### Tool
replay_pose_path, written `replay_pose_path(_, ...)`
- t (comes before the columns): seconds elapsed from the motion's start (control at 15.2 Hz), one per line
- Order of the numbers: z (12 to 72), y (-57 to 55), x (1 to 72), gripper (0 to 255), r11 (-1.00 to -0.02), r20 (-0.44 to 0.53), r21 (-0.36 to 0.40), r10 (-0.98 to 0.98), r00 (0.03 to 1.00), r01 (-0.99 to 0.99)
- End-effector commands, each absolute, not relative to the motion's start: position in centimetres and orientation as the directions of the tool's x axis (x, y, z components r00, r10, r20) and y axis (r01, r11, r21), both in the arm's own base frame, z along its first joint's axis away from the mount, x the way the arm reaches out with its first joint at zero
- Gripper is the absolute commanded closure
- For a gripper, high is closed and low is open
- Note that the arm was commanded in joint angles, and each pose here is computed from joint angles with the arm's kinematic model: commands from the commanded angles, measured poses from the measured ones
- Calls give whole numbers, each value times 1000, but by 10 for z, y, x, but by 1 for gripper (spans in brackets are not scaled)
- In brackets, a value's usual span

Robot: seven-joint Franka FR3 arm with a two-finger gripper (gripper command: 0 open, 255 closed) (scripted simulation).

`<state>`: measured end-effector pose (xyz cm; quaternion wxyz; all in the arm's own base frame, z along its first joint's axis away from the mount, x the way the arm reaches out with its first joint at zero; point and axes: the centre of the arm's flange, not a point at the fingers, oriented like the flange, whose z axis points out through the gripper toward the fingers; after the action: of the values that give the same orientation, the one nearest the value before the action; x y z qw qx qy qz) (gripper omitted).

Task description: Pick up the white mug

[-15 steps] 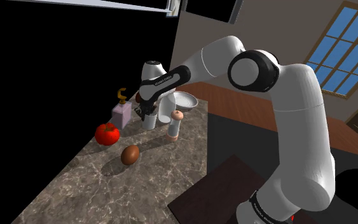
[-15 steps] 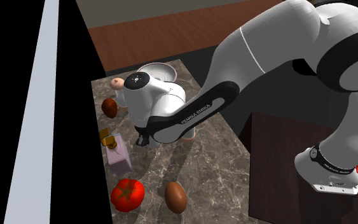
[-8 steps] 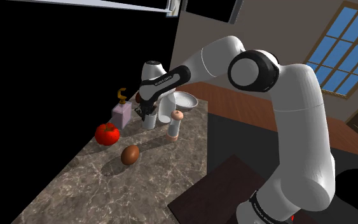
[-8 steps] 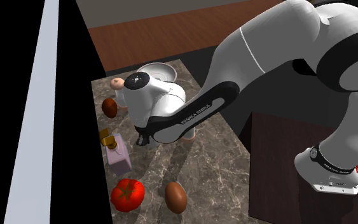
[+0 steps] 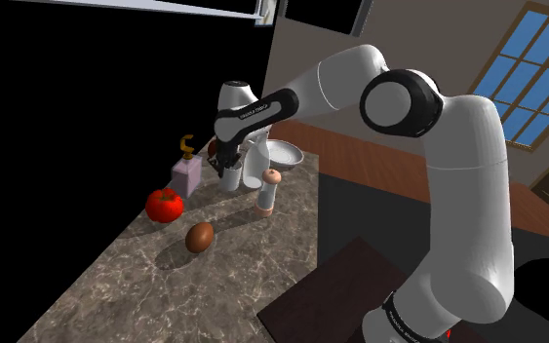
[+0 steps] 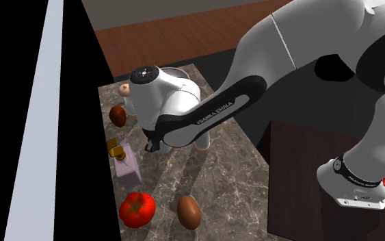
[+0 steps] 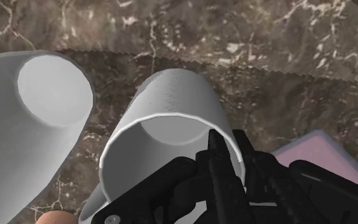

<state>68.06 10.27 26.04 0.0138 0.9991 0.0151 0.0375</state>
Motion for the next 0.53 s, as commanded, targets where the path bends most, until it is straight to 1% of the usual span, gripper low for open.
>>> replay_pose_path(0.0, 271, 102, 682, 255, -999, 74, 29, 31, 997, 29)
replay_pose_path(0.46, 303, 102, 682, 255, -999, 74, 29, 31, 997, 29)
